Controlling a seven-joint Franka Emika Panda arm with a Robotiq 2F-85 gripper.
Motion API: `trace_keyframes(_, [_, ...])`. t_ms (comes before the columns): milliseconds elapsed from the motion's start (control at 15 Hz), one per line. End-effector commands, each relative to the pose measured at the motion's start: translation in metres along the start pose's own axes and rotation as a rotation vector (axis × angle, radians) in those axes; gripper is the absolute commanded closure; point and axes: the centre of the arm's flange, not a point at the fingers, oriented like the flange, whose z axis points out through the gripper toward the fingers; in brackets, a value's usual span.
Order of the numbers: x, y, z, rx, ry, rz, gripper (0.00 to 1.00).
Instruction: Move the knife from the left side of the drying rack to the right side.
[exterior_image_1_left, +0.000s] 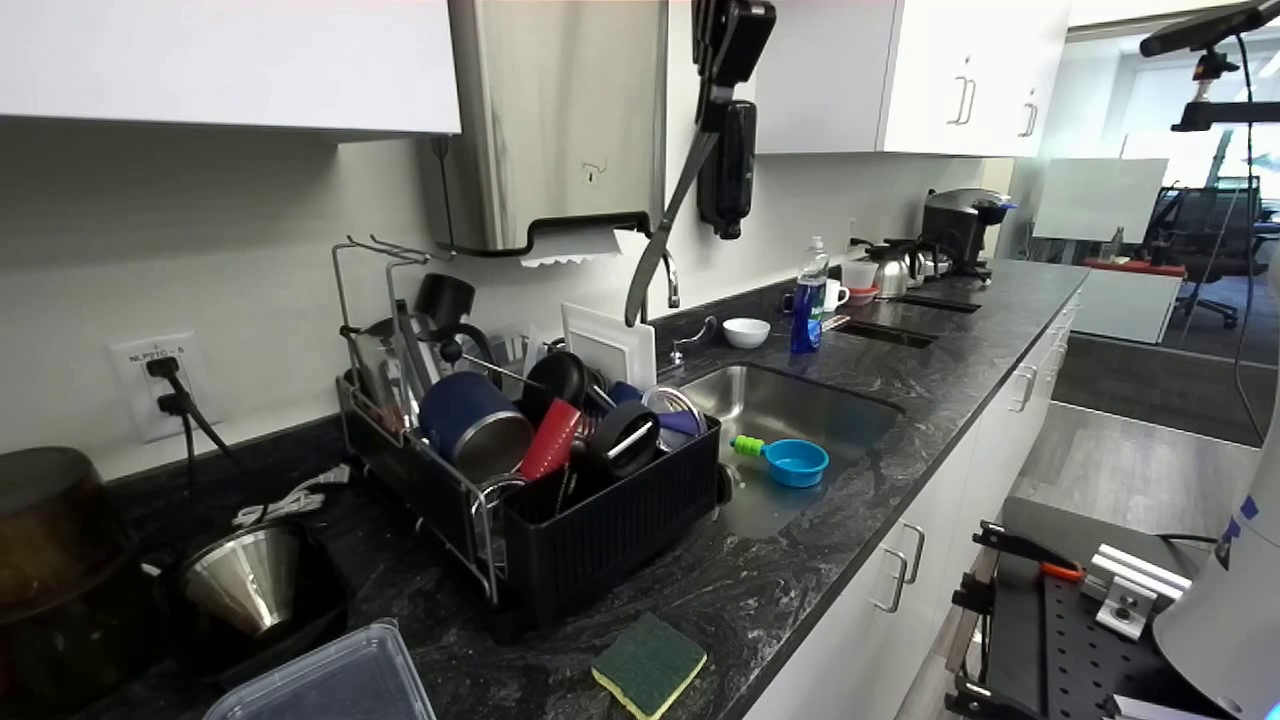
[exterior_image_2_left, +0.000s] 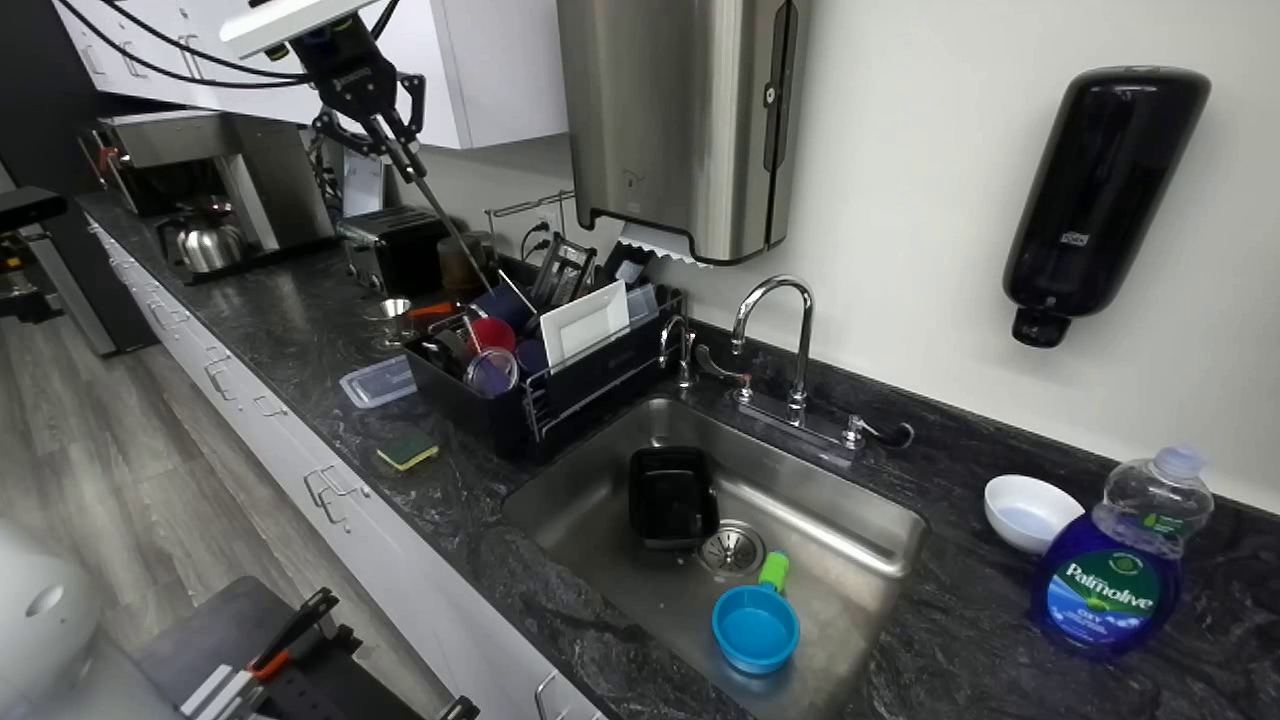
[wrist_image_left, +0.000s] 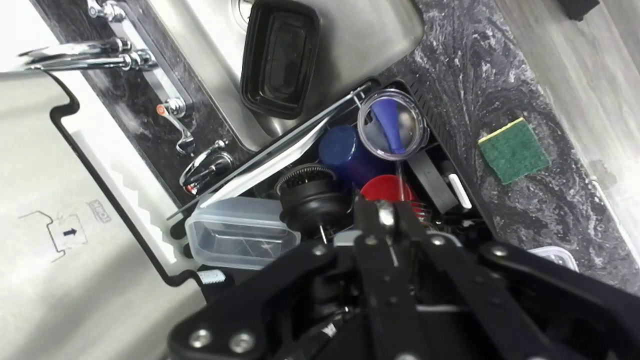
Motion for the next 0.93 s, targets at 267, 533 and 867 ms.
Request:
trace_keyframes(267, [0.0, 0.01, 0.009, 0.078, -0.151, 0.129, 0.97])
trace_keyframes(533, [-0.004, 0.012, 0.022, 0.107, -0.2, 0.156, 0.97])
trace_keyframes(867, [-0.003, 0.008, 0.027, 0.14, -0.231, 0.16, 0.97])
